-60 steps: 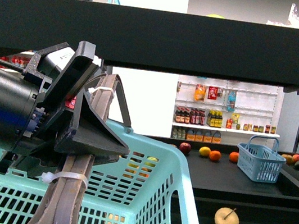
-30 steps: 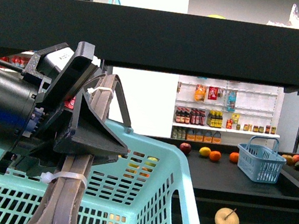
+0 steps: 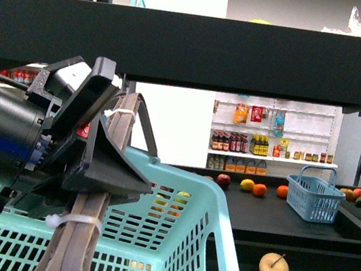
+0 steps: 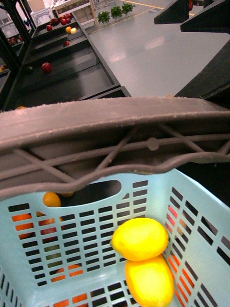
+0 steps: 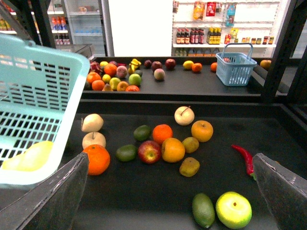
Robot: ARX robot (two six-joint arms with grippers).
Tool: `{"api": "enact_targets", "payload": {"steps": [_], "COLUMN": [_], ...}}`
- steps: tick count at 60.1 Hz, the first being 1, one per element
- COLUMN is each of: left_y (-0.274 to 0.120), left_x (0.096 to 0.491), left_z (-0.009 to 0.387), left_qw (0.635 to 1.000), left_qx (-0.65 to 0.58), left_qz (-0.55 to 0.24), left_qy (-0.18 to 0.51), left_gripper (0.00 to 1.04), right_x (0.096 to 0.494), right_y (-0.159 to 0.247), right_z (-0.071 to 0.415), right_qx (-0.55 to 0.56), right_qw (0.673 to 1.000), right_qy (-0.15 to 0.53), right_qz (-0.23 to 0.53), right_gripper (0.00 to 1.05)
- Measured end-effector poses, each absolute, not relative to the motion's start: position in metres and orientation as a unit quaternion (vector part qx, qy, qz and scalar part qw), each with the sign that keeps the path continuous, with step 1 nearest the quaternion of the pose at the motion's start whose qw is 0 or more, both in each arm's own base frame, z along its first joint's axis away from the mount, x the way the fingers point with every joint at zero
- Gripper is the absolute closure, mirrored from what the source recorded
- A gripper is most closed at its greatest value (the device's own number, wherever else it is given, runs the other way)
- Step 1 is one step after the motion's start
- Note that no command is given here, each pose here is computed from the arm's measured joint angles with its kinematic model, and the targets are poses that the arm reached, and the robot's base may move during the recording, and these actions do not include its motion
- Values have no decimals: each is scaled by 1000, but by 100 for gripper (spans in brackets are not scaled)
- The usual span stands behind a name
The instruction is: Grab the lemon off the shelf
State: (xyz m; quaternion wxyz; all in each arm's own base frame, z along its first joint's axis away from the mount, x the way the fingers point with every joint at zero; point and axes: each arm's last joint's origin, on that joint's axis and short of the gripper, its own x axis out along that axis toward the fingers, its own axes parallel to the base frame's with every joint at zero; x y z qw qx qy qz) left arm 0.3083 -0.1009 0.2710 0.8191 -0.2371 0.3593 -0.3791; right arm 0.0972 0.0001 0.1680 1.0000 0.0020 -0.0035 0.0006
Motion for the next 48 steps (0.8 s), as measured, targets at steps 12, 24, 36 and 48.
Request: {"api": "enact_targets", "payload": {"steps": [12,24,36,48], "left_y": [-89,-49,10,73], "left_x": [316,317,312,304], "left_z": [276,300,305,305], "left_qw": [843,880,879,844], "left_qx": [-260,-342,-442,-535], "left_qz": [-333,-229,-115,-8], "left_qy": [333,237,139,48], "left_gripper": [90,90,90,90], "right_x": [97,97,97,97], "right_y": [0,0,0,0], "right_z": [168,168,168,168], "right_qx": [2,2,2,2], "right_qw": [1000,1000,1000,1000], "right_qy": [-4,-4,-4,-4], "right_qz": [1,1,1,1], "right_gripper": [2,2,2,2]}}
